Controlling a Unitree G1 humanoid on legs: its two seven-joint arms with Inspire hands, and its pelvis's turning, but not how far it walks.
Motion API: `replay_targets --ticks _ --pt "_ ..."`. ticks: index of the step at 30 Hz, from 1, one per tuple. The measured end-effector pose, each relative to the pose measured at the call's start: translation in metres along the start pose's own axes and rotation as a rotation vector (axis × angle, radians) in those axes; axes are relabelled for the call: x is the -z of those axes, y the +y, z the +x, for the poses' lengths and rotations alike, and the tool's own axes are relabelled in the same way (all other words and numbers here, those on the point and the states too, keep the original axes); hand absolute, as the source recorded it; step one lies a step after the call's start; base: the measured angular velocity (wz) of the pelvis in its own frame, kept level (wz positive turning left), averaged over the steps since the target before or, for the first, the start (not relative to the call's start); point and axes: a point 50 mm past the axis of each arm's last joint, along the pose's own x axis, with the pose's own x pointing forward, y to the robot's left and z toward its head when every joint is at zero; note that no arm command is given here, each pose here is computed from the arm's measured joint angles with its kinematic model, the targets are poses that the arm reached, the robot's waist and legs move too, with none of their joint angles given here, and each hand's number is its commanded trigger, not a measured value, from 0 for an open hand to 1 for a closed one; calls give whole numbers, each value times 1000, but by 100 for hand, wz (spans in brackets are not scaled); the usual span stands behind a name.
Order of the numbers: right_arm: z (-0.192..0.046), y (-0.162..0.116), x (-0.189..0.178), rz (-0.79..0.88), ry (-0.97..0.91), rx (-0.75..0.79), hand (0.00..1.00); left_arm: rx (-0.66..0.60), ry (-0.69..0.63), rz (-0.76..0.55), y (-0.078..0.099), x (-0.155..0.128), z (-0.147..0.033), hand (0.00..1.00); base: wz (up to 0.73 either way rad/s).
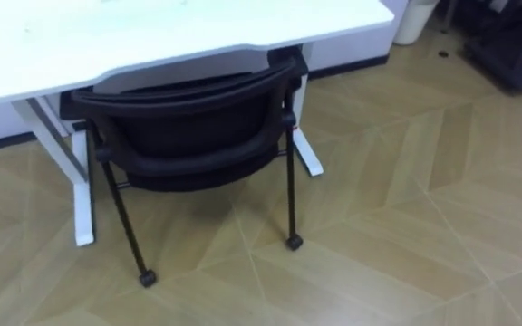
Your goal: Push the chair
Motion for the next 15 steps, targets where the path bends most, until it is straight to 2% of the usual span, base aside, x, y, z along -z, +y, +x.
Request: replay_targets --ticks 2,4,5,7,8,10,11,13,14,15 --pt "-8 -35 41 -63 141 51 0 31 126 32 15 35 -24 0 -9" --pt "-37 -94 99 -131 370 138 0 58 350 76 42 80 -64 0 -21" --pt "-49 -111 113 -153 434 159 0 58 411 86 49 91 -77 0 -7" --pt "-109 -185 164 -283 698 252 0 98 650 190 77 130 -134 0 -2" --pt "-126 -202 174 -314 764 280 0 108 711 226 87 140 -149 0 -4" --pt "-198 -271 198 -486 1018 384 0 175 938 394 127 172 -206 0 0" --pt "-215 -284 200 -533 1073 391 0 204 985 441 138 177 -219 0 -4" --pt "-268 -321 200 -656 1251 385 0 318 1168 613 186 190 -270 0 -9" --pt "-279 -327 199 -685 1291 374 0 345 1210 649 196 191 -282 0 -9" --pt "-297 -337 197 -742 1361 329 0 417 1280 709 211 191 -302 0 -5"
